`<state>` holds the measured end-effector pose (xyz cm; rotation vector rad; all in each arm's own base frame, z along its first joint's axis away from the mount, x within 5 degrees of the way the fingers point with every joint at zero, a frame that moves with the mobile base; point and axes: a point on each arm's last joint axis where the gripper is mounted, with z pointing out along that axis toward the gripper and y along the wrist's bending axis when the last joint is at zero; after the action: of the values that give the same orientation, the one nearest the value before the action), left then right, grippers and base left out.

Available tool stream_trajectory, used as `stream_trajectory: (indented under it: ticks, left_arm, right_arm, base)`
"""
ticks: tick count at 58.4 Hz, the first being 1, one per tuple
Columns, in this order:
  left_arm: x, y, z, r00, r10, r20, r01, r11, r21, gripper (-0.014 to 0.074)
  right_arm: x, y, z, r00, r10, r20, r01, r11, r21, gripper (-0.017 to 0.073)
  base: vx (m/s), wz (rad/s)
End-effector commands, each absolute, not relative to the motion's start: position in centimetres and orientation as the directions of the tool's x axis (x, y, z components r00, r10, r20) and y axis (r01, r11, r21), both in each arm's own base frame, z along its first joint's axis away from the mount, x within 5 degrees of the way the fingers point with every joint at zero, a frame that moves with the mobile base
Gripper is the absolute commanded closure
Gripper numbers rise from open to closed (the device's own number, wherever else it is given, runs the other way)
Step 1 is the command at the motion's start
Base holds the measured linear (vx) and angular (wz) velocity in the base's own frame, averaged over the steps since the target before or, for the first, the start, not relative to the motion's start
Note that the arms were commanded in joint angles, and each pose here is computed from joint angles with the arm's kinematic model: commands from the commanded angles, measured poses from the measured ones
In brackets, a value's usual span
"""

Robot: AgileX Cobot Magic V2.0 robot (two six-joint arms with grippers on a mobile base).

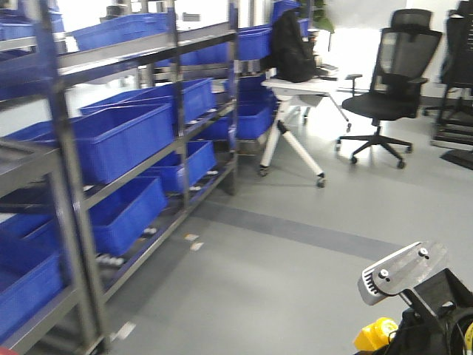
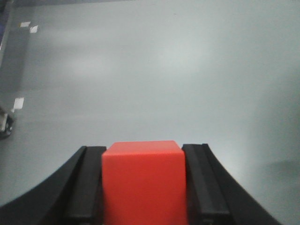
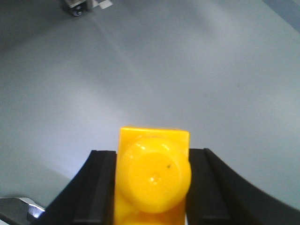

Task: Pick red and yellow blocks into blue bin
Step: 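Drive past the shelves to the large open blue bin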

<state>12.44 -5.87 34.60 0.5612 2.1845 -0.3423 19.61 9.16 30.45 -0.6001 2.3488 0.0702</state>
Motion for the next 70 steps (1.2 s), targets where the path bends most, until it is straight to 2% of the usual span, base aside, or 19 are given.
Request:
stream_trajectory:
  ticks: [1, 36, 70]
  left_arm:
    - [12.68, -6.02, 35.85, -0.499, 0.226, -0.837, 0.495, 0.866, -0.061, 0.0359]
    - [12.70, -6.03, 35.84, -0.500, 0.227, -0.836, 0.495, 0.867, -0.061, 0.0359]
    - [12.70, -6.03, 35.84, -0.500, 0.227, -0.836, 0.495, 0.867, -0.061, 0.0359]
  right_arm:
    - [19.75, 9.21, 32.19, -0.569, -0.393, -0.722, -0.443, 0.887, -0.133, 0.0335]
    - [19.75, 9.21, 32.19, -0.569, -0.393, -0.722, -0.443, 0.887, -0.133, 0.0335]
    - [19.74, 9.20, 32.17, -0.571, -0.393, -0.720, -0.443, 0.887, -0.133, 0.0335]
  base:
    - [0.45, -0.34]
    - [0.43, -0.21]
    - [0.39, 0.31]
